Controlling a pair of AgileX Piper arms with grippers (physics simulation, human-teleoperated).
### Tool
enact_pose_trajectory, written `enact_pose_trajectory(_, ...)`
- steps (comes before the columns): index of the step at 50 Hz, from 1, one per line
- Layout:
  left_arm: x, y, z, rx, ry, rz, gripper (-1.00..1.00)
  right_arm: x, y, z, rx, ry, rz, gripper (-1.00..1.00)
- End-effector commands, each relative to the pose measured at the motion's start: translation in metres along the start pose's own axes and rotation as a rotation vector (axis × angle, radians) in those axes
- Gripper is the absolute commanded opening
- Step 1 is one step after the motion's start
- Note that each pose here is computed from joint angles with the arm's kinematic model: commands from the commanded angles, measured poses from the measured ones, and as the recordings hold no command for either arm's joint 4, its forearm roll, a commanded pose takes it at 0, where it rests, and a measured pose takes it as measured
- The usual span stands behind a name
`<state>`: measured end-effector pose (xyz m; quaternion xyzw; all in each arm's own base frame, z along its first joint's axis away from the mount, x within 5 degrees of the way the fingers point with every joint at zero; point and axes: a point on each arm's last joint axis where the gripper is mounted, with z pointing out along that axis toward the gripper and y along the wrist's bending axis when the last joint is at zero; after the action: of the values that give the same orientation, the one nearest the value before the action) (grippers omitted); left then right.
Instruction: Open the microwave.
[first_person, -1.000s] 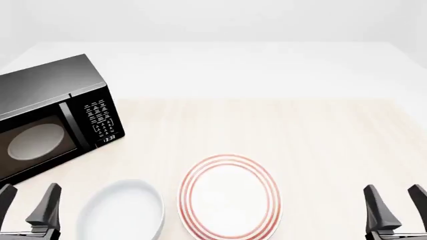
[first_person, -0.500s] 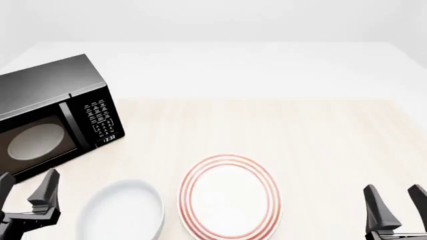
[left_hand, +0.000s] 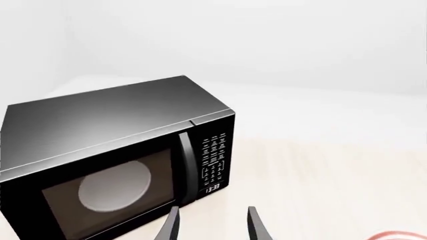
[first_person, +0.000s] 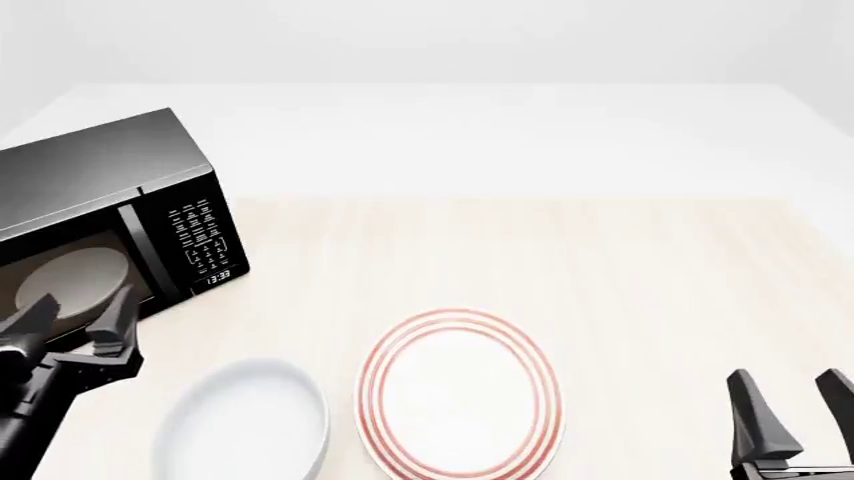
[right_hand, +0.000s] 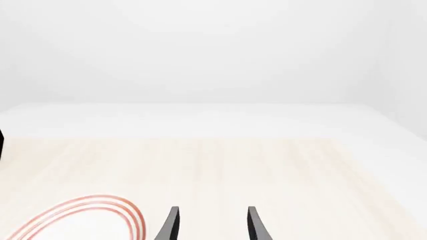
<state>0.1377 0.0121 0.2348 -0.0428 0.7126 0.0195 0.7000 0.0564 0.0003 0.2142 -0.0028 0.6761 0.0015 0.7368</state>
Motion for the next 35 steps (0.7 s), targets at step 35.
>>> enact_pose_trajectory(35, 0.017, 0.012, 0.071, -0.058, 0.068, 0.011, 1.00, 0.000, 0.000, 0.000, 0.000, 0.000, 0.000, 1.00)
